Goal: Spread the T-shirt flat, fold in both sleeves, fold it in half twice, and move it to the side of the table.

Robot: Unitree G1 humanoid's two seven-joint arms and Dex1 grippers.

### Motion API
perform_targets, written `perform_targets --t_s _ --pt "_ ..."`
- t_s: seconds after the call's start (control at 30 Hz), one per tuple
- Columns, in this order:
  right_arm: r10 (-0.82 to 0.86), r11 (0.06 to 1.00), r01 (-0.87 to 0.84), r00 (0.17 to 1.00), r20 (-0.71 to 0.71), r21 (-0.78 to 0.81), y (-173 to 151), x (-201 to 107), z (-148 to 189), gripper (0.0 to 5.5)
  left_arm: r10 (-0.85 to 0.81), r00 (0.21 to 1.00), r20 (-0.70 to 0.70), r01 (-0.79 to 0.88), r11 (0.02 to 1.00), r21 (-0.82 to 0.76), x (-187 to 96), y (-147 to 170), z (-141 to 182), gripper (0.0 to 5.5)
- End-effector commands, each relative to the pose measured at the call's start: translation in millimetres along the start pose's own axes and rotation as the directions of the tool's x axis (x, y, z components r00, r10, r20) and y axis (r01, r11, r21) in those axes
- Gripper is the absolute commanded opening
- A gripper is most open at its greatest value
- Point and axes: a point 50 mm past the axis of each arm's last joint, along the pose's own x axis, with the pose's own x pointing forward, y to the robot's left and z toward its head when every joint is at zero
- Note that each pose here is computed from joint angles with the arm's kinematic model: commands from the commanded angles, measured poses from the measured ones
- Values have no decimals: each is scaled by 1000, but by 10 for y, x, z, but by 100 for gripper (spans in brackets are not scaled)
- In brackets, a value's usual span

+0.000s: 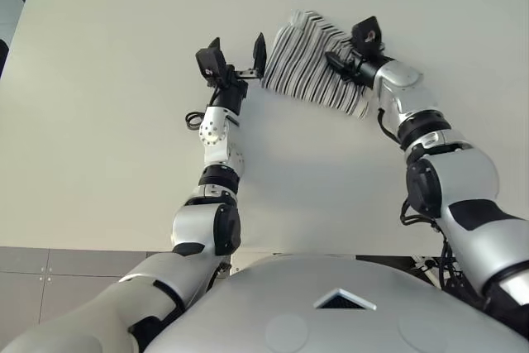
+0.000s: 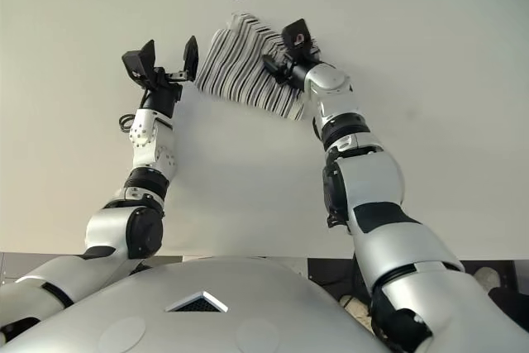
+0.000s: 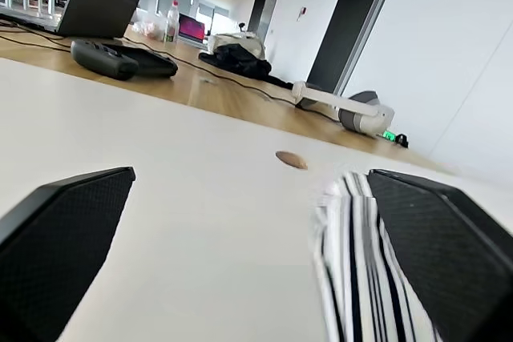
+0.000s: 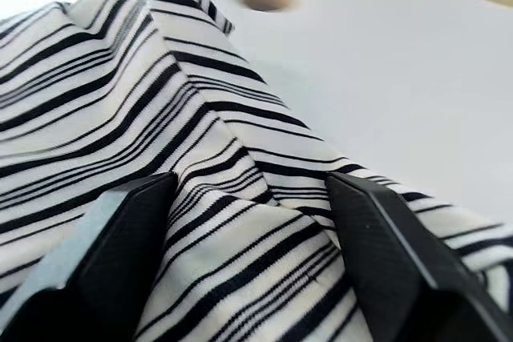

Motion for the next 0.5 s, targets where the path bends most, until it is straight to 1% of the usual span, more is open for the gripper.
perform_targets --t_s 0.03,0.07,0.13,0.2,0.27,0.3,0.4,0.43,0.47,0.5 --pt "-422 876 457 880 -218 153 -741 -417 -565 341 28 999 33 -27 999 -31 -39 27 33 547" --pt "-490 826 534 838 -239 181 -877 -517 -624 341 41 998 45 -39 998 -43 -49 45 48 547" --pt "-627 691 682 730 -271 238 -1186 -766 -714 341 75 995 65 -71 995 -63 -87 87 73 547" --pt "-708 564 766 641 -297 308 -1406 -983 -781 341 94 993 75 -88 993 -76 -134 102 82 547" --pt "-746 459 800 583 -322 385 -1509 -1110 -834 341 101 992 80 -95 992 -78 -190 111 85 547" --pt "-754 430 805 570 -328 409 -1525 -1134 -846 341 105 991 81 -99 992 -78 -215 118 87 547" --pt "-749 464 770 605 -270 439 -1505 -1073 -759 341 129 988 84 -123 990 -70 -302 174 108 547" --pt "-769 466 774 594 -237 428 -1533 -1083 -711 341 138 987 85 -133 989 -65 -338 204 116 547" --pt "-802 462 792 565 -191 399 -1584 -1120 -652 341 148 985 83 -144 988 -57 -364 227 121 547" --pt "-852 462 807 519 -70 367 -1649 -1169 -509 341 157 984 82 -155 987 -31 -396 250 125 547"
